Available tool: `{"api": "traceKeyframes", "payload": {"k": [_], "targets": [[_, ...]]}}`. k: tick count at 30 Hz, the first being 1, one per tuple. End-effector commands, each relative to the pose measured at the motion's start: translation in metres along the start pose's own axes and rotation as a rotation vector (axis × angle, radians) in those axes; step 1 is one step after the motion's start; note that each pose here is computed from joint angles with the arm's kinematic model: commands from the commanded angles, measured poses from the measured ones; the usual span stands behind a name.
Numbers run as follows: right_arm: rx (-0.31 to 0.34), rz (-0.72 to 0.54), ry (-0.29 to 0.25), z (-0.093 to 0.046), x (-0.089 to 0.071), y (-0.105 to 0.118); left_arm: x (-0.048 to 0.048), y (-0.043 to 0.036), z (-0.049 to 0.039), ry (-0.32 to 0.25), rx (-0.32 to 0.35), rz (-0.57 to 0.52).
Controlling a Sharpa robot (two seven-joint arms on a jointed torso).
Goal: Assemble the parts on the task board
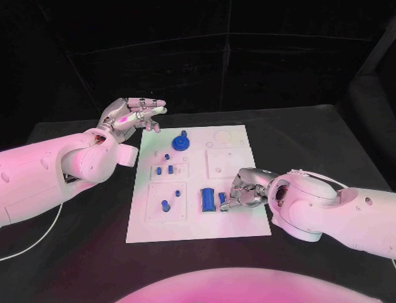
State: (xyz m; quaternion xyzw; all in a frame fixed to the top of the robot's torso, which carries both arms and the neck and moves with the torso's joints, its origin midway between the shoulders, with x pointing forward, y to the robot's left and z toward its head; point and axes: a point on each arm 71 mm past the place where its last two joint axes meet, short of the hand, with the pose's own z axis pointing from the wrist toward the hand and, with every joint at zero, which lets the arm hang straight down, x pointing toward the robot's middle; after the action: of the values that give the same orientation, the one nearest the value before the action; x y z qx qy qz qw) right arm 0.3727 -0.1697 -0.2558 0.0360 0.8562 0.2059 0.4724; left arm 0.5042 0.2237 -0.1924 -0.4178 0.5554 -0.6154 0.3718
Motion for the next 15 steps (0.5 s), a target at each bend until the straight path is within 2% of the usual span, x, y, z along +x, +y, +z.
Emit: {"api": "traceKeyframes", "payload": {"k": [1,3,8,11,15], "targets": [[-0.088,0.073,-0.094,-0.005,-0.008,0.003,0.0009,-0.0013,0.0002,0.008,0.006,-0.006],[-0.124,0.121,-0.102,-0.008,-0.011,0.002,0.001,-0.0013,0.0001,0.008,0.006,-0.006],[-0.208,0.322,-0.082,-0.011,-0.018,-0.009,0.0018,-0.0007,0.0005,0.003,0.0,-0.025],[-0.249,0.471,-0.09,-0.003,-0.034,-0.02,0.0023,0.0003,0.0019,0.0,-0.003,-0.039],[-0.282,0.673,-0.105,0.015,-0.062,-0.039,-0.0017,0.0033,0.0054,-0.015,-0.004,-0.052]]}}
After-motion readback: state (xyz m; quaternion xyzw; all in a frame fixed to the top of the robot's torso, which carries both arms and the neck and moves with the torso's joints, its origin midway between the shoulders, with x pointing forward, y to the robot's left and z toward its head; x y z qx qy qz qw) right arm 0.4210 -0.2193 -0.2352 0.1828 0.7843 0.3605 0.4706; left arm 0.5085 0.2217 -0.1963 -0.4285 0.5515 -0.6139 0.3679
